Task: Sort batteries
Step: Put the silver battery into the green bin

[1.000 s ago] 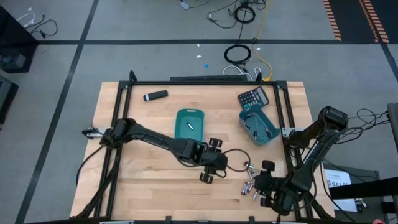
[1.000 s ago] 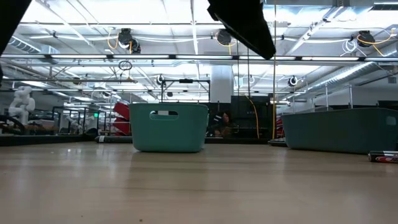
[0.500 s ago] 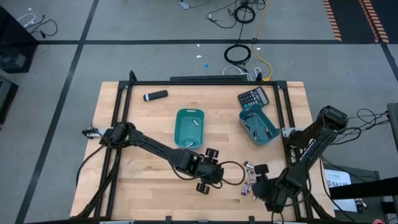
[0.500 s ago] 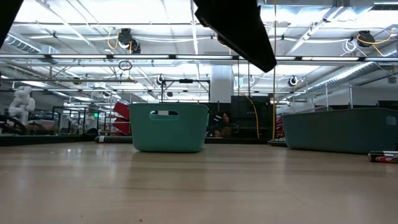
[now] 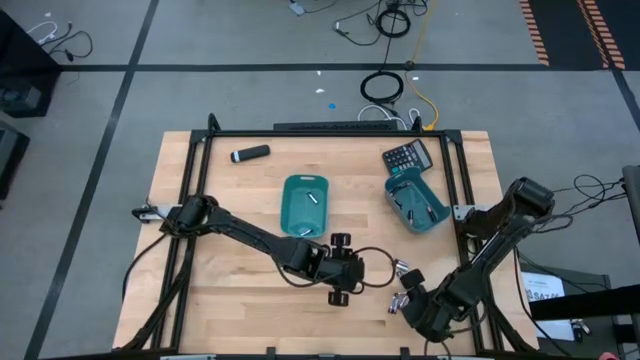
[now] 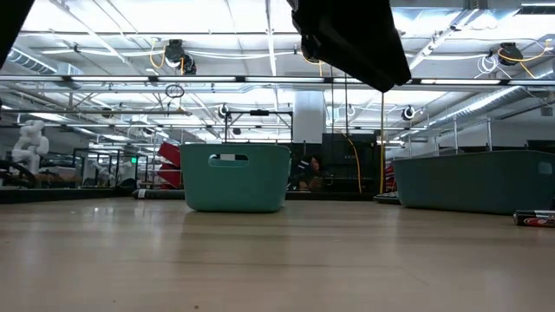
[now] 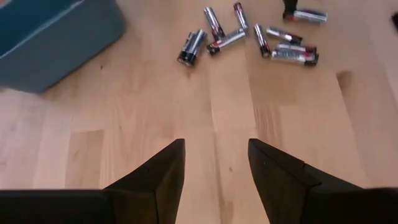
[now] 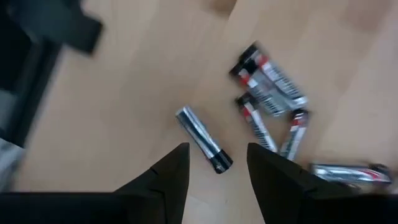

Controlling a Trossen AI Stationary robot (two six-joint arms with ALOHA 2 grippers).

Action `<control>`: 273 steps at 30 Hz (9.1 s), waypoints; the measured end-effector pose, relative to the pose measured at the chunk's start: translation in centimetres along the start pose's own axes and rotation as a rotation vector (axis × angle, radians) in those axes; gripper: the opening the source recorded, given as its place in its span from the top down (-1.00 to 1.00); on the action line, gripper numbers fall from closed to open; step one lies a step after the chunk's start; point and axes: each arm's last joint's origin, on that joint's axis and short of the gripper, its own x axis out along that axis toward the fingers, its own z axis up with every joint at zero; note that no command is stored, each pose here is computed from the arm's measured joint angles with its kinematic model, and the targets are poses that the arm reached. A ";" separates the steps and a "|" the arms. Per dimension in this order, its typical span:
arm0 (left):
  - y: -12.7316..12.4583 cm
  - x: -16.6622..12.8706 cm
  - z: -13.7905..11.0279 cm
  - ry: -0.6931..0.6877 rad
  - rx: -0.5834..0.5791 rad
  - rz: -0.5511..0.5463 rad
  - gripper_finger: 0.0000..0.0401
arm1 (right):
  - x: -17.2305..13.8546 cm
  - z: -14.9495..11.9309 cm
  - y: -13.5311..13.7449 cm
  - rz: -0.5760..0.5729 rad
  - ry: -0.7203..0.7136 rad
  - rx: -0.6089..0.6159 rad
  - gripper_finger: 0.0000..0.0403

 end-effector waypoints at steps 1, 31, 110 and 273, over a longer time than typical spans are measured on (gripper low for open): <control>-0.1 0.0 0.0 -0.006 -0.017 0.005 0.07 | 0.7 -0.1 0.1 0.004 0.028 -0.015 0.25; -0.7 -0.4 -0.1 -0.049 -0.417 0.115 0.07 | 3.9 -0.5 0.3 0.005 0.165 0.056 0.88; 6.2 -19.1 -9.8 -0.161 -0.132 0.498 0.07 | -4.8 10.7 -32.3 -0.355 -0.741 0.368 -0.02; 6.6 -9.2 -7.6 -0.202 -0.620 0.290 0.07 | 0.8 -1.4 -5.6 -0.429 0.030 0.224 0.99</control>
